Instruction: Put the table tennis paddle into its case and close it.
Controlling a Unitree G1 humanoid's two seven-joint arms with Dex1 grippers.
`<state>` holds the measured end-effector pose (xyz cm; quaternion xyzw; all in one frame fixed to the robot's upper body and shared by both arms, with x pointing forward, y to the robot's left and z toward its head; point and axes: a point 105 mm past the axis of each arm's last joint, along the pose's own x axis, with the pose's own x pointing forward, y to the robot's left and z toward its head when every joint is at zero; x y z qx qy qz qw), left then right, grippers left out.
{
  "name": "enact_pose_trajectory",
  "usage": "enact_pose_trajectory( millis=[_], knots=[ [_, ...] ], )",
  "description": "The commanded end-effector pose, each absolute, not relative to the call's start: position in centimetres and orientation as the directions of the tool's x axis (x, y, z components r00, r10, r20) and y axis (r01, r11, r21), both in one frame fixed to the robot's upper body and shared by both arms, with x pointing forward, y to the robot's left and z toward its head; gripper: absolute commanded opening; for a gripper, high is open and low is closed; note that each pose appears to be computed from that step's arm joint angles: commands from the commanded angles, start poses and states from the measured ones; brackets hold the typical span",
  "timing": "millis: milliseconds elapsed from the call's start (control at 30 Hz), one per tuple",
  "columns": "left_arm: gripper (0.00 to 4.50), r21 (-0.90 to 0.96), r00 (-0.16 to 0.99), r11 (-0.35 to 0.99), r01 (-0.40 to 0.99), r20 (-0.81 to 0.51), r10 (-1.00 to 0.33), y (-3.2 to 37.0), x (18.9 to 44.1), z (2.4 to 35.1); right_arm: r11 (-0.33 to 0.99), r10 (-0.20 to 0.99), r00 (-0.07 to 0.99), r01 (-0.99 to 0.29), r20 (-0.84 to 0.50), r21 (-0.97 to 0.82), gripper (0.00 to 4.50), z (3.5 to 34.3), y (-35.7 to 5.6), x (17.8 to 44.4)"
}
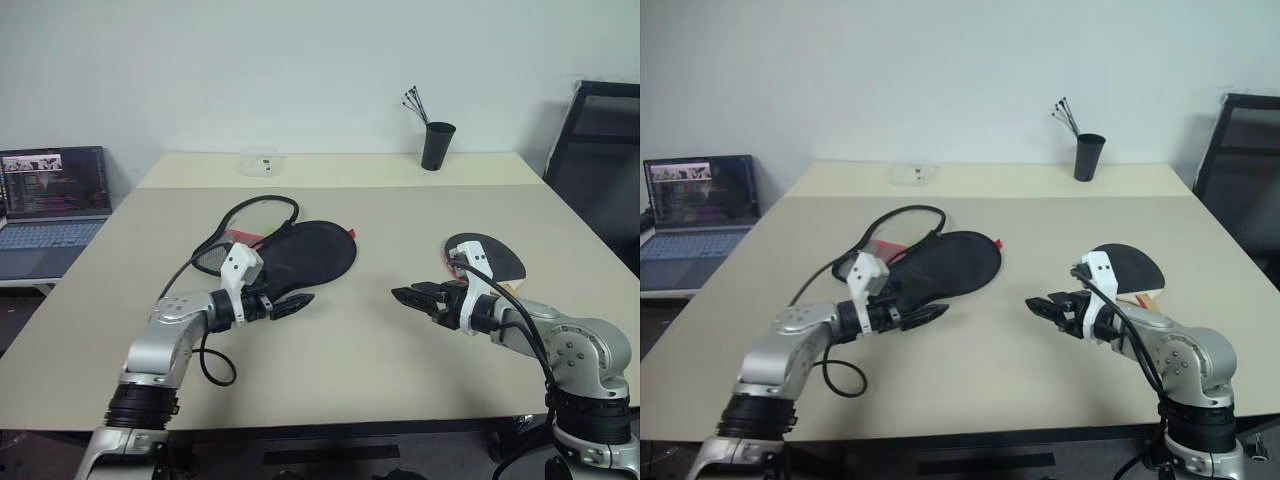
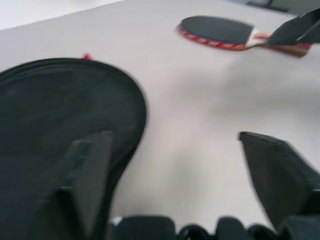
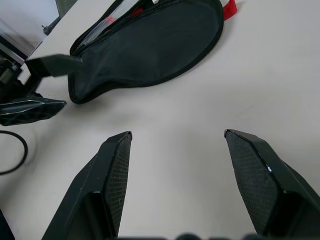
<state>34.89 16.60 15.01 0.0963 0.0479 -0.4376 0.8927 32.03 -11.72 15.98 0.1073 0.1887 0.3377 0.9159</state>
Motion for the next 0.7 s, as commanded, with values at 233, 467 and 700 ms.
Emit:
enact_pose_trajectory(
  millis=[233, 467, 700],
  knots=[
    [4.49, 0.364, 0.686, 0.586, 0.724, -0.293, -0.666, 18.3, 36.4, 15.0, 0.715, 0.696, 0.682, -0.627, -0.226, 0.31, 3.21, 17.1, -10.6, 31.9],
    [4.49, 0.341, 0.617, 0.515, 0.786, -0.401, -0.677, 18.0, 36.8, 12.5, 0.718, 0.693, 0.685, -0.624, -0.225, 0.308, 3.21, 17.2, -10.7, 32.0],
    [4.49, 0.353, 0.623, 0.513, 0.783, -0.445, -0.644, 19.0, 37.6, 11.3, 0.729, 0.68, 0.698, -0.613, -0.225, 0.306, 3.21, 17.2, -11.1, 31.8]
  ],
)
